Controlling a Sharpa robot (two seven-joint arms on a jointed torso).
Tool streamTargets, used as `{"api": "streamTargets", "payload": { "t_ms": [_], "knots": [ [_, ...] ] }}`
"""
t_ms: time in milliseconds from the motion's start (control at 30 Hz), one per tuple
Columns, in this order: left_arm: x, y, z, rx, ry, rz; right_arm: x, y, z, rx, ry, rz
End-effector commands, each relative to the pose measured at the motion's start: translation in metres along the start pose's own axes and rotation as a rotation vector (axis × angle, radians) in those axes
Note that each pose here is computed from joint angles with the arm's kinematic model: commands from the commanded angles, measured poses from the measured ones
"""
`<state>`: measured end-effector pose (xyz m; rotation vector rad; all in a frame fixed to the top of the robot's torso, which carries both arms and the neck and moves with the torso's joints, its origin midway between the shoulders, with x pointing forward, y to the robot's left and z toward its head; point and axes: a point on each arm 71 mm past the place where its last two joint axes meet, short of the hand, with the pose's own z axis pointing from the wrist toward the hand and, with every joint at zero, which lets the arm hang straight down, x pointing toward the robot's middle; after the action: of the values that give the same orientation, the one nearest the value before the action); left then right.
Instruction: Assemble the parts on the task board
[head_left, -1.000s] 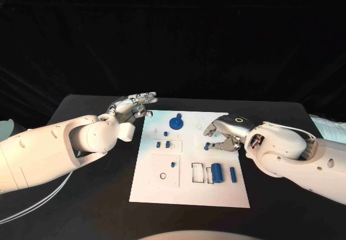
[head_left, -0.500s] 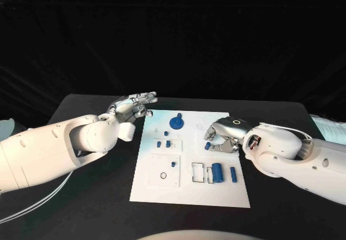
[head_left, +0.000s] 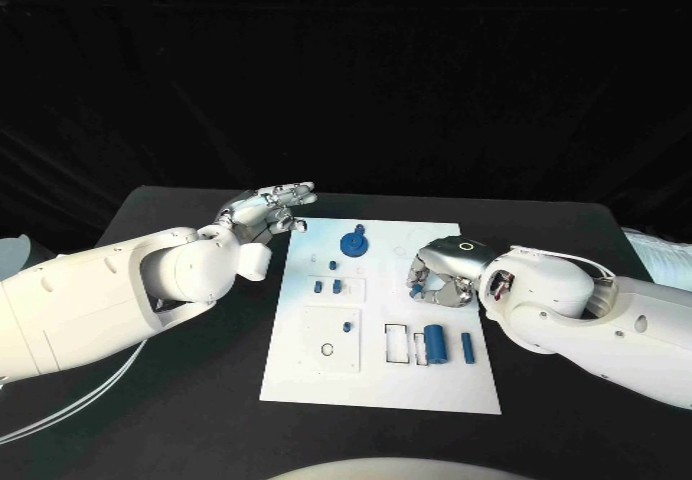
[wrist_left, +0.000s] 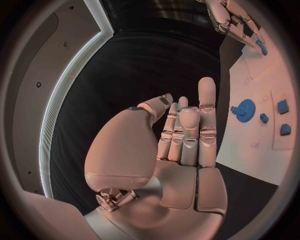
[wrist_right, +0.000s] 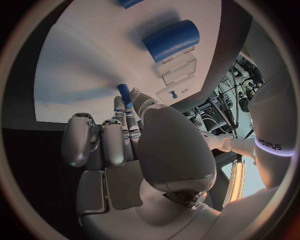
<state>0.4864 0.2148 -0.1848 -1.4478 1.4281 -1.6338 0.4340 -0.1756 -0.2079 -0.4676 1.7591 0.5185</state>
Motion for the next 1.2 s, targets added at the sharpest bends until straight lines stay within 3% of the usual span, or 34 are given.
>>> {"api": "streamTargets", "payload": {
  "t_ms": [33, 500, 767, 967, 1200],
  "knots": [
    [0.0023, -0.0004, 0.0002, 0.004, 0.022, -0.002, 0.005, 0.002, 0.001, -0.016, 0.032, -0.008],
    [0.0019, -0.0002, 0.0004, 0.002, 0.021, -0.002, -0.003, 0.005, -0.001, -0.016, -0.062, -0.017],
    [0.0015, 0.0002, 0.0004, 0.001, 0.019, -0.001, -0.021, 0.011, -0.012, -0.032, -0.110, 0.007],
    [0.0020, 0.0006, 0.0008, 0.000, 0.021, -0.002, -0.030, 0.031, -0.014, -0.086, -0.133, 0.030],
    [0.0032, 0.0012, 0.0011, -0.002, 0.023, -0.003, -0.027, 0.073, -0.007, -0.203, -0.135, 0.066]
  ]
}}
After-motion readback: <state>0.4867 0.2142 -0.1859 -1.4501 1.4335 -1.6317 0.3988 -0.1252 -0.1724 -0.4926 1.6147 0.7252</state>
